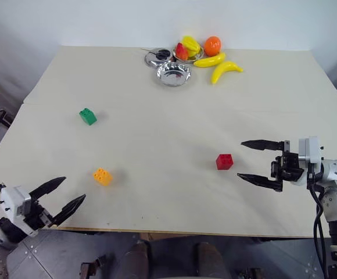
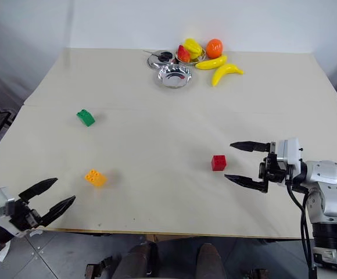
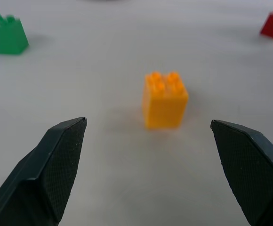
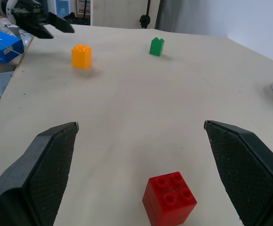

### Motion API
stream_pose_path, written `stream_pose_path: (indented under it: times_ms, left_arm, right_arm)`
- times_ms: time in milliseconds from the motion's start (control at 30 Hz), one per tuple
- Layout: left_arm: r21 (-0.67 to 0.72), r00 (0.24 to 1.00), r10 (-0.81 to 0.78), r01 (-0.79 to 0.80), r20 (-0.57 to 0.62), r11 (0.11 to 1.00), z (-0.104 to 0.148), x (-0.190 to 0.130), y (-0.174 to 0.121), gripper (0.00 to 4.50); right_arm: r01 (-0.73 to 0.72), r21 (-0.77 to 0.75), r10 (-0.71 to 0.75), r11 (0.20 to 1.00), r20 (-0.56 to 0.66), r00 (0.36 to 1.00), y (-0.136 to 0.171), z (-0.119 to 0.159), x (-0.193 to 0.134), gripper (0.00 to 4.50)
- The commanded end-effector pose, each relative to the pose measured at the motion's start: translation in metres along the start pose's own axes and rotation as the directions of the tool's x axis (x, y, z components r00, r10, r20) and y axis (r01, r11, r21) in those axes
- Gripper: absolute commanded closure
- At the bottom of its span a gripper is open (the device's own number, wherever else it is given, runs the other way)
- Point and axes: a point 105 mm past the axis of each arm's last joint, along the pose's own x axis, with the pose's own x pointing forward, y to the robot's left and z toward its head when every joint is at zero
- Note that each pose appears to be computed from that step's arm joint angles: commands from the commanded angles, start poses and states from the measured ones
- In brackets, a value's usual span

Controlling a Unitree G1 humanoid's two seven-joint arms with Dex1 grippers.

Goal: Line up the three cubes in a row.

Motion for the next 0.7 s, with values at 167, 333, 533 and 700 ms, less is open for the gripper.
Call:
stream_pose_path:
  times_ms: [167, 333, 533, 700]
  left_arm:
    - [-0.075, 0.942, 0.253, -0.243, 0.222, 0.967, 0.058, 0.033, 0.051, 0.0]
    - [-0.045, 0.89, 0.436, -0.434, 0.135, 0.9, 0.064, 0.088, 0.093, 0.0]
    - [0.053, 0.893, 0.449, -0.45, 0.025, 0.892, 0.057, 0.131, 0.122, 0.0]
    - [0.106, 0.889, 0.457, -0.454, 0.0, 0.884, 0.059, 0.151, 0.139, 0.0]
  right_arm:
    - [0.001, -0.012, -0.002, 1.0, -0.018, 1.0, 0.001, 0.004, -0.002, 0.03]
    - [0.017, -0.024, -0.017, 1.0, -0.002, 1.0, -0.005, 0.008, 0.005, 0.03]
    - [0.023, -0.035, -0.023, 0.999, 0.009, 1.0, -0.007, 0.012, 0.011, 0.03]
    - [0.058, -0.033, -0.057, 0.998, 0.011, 0.998, -0.007, 0.013, 0.009, 0.03]
